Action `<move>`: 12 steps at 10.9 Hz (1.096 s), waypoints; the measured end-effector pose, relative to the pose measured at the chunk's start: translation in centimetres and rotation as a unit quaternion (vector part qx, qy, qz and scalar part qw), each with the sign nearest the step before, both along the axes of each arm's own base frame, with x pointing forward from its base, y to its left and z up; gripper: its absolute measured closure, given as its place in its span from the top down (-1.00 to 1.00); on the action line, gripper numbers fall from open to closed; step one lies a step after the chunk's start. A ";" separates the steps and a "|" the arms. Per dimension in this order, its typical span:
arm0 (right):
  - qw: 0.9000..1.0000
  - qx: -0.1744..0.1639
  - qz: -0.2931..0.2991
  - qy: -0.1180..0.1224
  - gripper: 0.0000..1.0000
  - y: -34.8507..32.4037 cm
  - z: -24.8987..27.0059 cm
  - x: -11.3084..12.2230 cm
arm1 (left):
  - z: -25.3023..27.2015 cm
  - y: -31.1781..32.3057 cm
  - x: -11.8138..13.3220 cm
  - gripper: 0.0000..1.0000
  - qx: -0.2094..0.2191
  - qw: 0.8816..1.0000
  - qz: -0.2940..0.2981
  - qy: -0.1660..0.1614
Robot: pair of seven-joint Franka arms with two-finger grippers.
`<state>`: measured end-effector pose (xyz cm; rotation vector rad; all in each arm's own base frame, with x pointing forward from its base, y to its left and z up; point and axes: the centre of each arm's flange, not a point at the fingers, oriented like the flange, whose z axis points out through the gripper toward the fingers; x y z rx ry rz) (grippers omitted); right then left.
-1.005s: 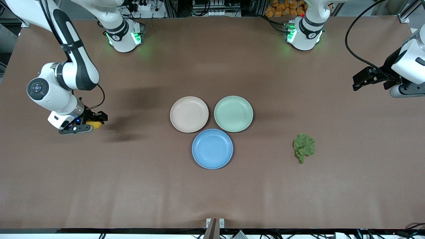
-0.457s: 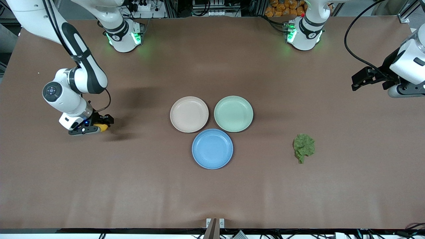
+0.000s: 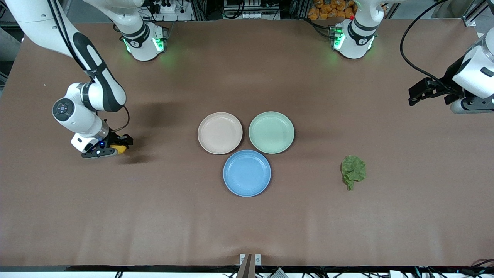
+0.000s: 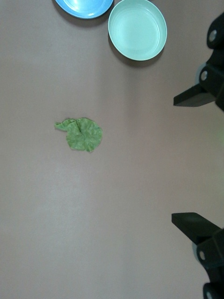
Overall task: Pick lemon and lettuce from plates
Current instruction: 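Carry the lemon with the right gripper and lower it to the table, then open the right gripper to release the lemon and draw back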
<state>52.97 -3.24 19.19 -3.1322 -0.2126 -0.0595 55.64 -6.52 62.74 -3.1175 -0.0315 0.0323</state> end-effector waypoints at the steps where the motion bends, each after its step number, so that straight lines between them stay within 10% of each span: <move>1: 1.000 0.000 -0.001 0.002 0.32 -0.1 -0.3 -0.1 | 0.0 0.0 0.0 1.00 0.000 1.000 0.000 0.000; 4: 1.000 0.001 -0.005 0.001 0.99 -0.6 -0.9 -0.1 | -0.1 0.0 0.1 1.00 0.000 1.000 0.000 0.001; 12: 1.000 0.001 -0.006 0.011 1.00 -0.7 -0.1 0.6 | -0.5 -0.1 0.3 1.00 0.000 1.000 -0.001 0.004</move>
